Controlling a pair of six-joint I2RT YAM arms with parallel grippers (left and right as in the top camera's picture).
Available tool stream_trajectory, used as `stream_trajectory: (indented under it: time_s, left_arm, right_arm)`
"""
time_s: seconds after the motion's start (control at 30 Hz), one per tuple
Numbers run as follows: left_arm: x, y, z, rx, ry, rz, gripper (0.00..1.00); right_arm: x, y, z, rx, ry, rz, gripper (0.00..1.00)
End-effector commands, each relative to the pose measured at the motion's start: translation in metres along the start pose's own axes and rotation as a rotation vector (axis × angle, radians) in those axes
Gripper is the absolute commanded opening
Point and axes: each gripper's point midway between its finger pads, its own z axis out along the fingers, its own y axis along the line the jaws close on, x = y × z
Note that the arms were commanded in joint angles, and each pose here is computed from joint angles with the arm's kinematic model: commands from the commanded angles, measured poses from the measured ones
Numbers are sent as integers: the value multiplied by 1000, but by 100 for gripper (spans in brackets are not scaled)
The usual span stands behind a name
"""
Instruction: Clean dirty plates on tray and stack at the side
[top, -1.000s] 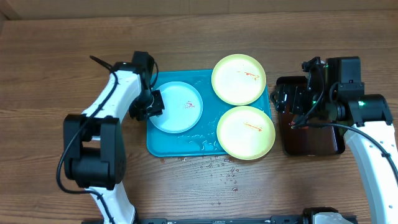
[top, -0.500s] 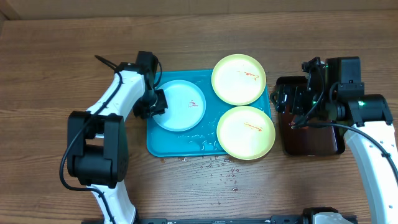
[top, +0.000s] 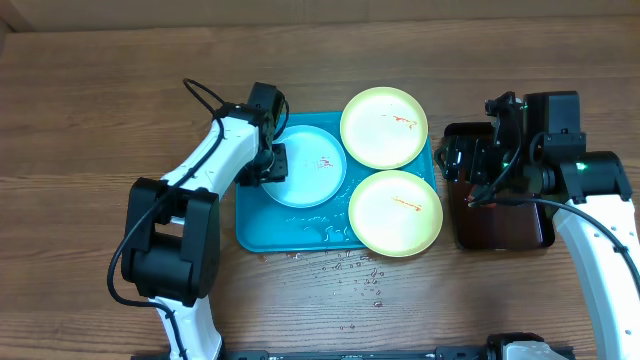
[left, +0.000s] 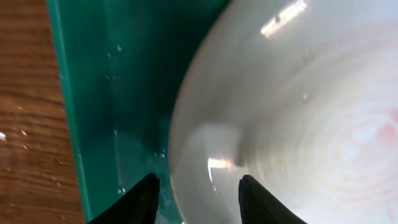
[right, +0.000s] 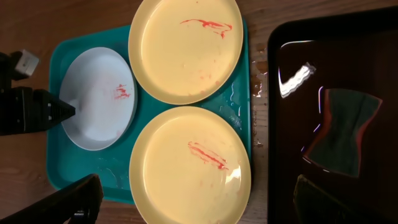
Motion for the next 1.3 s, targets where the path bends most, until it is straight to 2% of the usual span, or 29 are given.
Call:
stream_trajectory:
  time_s: [0.0, 0.07, 0.17, 0.4, 0.63, 0.7, 0.8, 0.87, 0.9, 1.07, 1.17, 1.27]
  left_arm:
    - [-15, 3, 4, -33, -51, 6, 44]
    - [-20, 1, 5, -25, -70, 3, 48]
    - [-25, -5, 9, -1, -86, 2, 48]
    - [-18, 2, 15, -32, -64, 4, 38]
    - [-14, 9, 30, -65, -83, 3, 37]
    - [-15, 10, 34, -65, -102, 0, 33]
    - [-16, 11, 37, -61, -111, -7, 21]
    - [-17, 13, 37, -62, -111, -10, 7]
    - [-17, 13, 37, -63, -111, -11, 4]
    - [-17, 17, 37, -64, -107, -17, 4]
    - [-16, 17, 38, -57, -94, 17, 4]
    - [-15, 22, 37, -63, -86, 53, 4]
  right_arm:
    - [-8, 3, -3, -1, -22, -11, 100]
    - [-8, 2, -1, 0, -16, -9, 100]
    - [-7, 2, 1, 1, -9, -7, 100]
    - [-8, 2, 1, 1, -11, -7, 100]
    - [-8, 2, 1, 1, -11, -7, 100]
    - [-8, 2, 1, 1, -10, -7, 100]
    - [-8, 2, 1, 1, -10, -7, 100]
    - [-7, 2, 1, 1, -9, -7, 100]
    - [-7, 2, 1, 1, -10, -7, 99]
    - [-10, -13, 0, 83, -28, 90, 93]
    - [-10, -27, -2, 166, -43, 160, 85]
    - [-9, -39, -2, 232, -45, 185, 83]
